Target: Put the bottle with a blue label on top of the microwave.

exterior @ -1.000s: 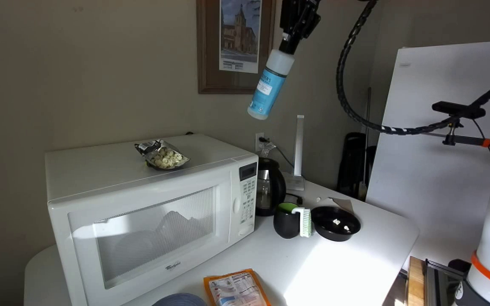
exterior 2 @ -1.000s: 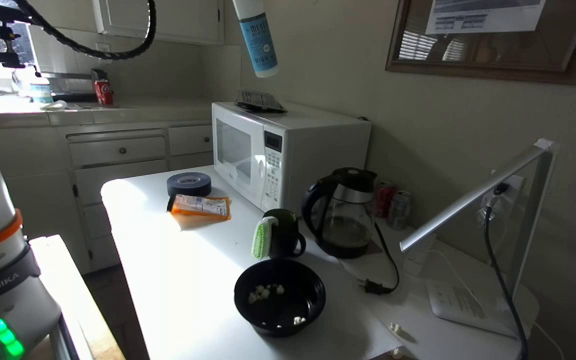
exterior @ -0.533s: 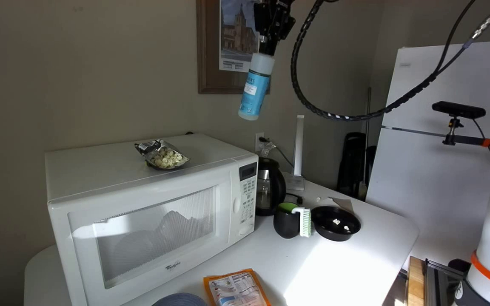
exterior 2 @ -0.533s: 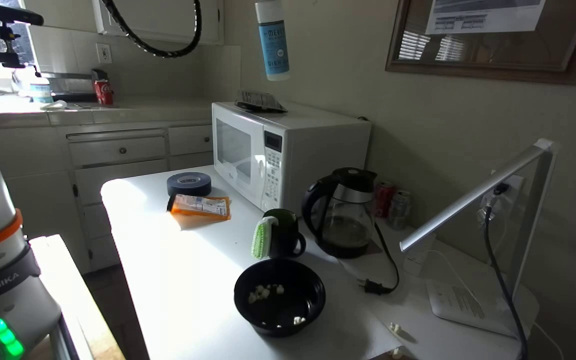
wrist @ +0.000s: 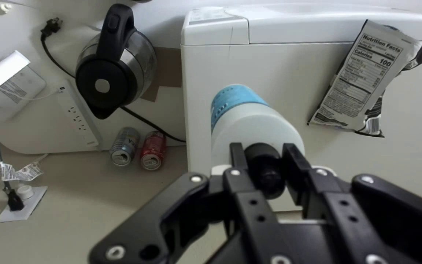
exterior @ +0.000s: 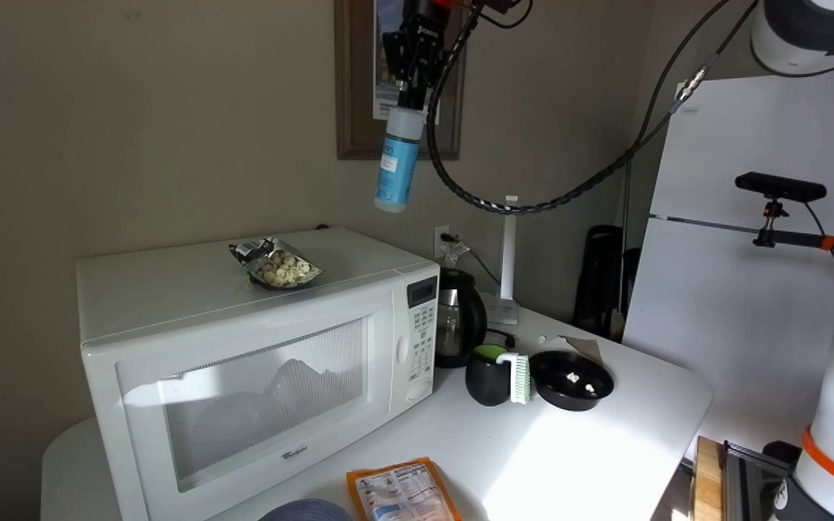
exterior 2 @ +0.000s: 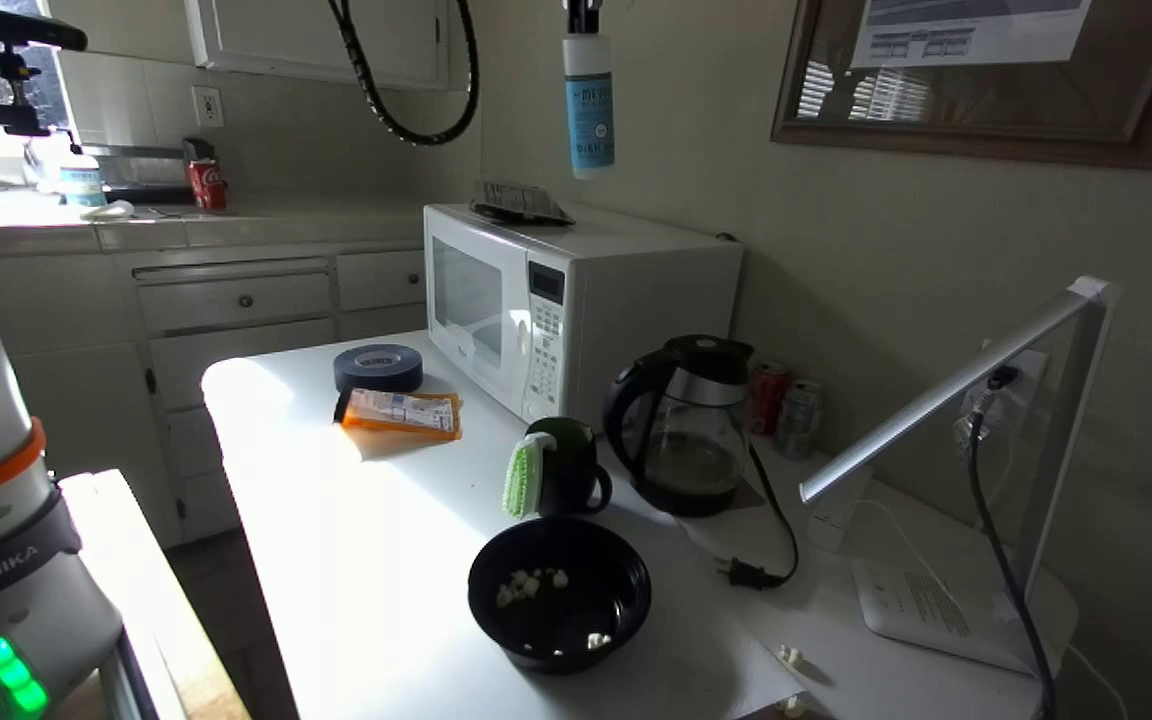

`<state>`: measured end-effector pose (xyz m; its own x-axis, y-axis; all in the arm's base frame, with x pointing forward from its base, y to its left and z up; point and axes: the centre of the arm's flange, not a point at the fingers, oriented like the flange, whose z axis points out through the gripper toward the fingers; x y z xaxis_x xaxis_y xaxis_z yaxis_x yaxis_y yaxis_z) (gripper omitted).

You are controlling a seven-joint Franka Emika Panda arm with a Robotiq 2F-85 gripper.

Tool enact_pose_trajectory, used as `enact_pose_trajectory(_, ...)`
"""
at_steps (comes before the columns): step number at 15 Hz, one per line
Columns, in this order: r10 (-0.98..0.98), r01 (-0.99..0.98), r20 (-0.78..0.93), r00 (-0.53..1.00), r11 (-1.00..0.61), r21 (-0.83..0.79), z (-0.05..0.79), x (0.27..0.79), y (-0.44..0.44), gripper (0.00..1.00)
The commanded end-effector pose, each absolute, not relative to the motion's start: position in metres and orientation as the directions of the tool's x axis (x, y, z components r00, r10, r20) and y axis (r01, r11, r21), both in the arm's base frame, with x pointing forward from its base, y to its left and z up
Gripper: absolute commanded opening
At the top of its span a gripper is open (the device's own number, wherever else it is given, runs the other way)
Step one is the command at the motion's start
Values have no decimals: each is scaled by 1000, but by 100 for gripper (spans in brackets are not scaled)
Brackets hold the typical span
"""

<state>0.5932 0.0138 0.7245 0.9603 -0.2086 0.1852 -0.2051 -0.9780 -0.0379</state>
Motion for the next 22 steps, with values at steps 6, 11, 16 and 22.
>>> enact_pose_trajectory(6, -269, -267, 109, 957, -963, -33, 664, 626, 15, 7)
enact_pose_trajectory(11, -286, -284, 81, 955, -958, -32, 637, 624, 15, 7)
enact_pose_trajectory(16, -294, -292, 69, 953, -956, -35, 626, 626, 13, 7)
enact_pose_trajectory(22, -283, -271, 163, 945, -958, -90, 670, 607, 15, 85)
